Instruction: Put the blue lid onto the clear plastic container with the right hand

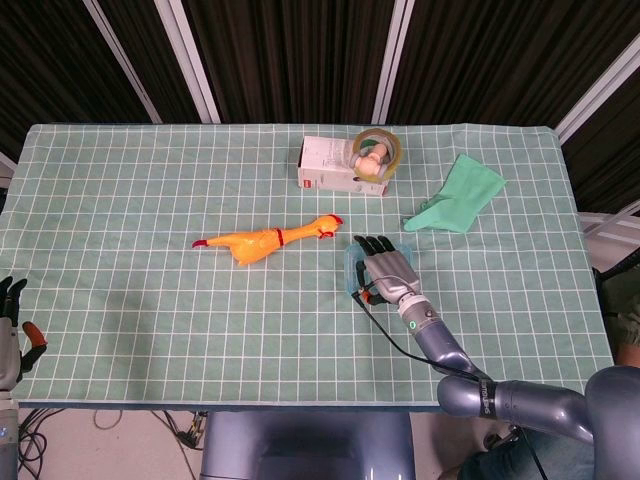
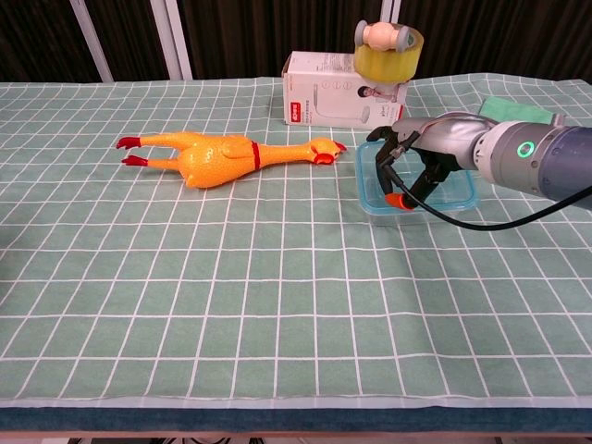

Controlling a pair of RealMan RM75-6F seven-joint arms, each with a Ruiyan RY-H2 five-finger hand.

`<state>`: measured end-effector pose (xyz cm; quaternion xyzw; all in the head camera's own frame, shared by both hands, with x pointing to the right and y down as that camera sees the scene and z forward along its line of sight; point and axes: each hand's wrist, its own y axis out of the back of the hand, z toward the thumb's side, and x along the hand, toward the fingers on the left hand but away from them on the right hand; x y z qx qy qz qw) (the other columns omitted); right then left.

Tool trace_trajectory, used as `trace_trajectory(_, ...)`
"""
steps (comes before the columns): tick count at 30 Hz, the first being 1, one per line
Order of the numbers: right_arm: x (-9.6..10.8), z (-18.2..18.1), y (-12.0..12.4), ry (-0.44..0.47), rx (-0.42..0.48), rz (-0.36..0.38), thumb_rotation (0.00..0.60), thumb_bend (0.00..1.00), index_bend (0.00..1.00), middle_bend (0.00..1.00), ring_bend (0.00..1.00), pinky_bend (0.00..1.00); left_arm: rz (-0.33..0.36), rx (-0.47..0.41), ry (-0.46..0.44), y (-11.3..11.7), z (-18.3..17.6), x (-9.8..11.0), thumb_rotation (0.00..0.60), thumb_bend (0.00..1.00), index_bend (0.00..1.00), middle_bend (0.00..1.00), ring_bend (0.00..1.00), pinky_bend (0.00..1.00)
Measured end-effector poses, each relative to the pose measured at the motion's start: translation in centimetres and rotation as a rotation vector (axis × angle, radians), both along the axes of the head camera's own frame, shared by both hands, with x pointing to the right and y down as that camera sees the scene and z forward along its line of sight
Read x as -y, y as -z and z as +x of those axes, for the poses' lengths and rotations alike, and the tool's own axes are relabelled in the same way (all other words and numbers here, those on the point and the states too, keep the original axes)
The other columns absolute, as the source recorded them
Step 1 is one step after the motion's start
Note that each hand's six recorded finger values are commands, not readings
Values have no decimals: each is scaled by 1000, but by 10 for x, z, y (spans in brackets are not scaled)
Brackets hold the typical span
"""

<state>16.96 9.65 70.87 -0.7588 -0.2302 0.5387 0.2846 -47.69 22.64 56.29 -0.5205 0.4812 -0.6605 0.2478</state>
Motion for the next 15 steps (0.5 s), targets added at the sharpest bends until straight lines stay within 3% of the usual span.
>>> trace_trajectory(6,10,4,5,-34,10,23,600,538,590,0,0,0,0,0,1,0,0,0,600,768,97,0,0,0)
trace_trajectory(15,45,23,31,-130,46,104,600,538,590,0,0,0,-4,-3,0,-1,0,-1,600,768,97,0,0,0)
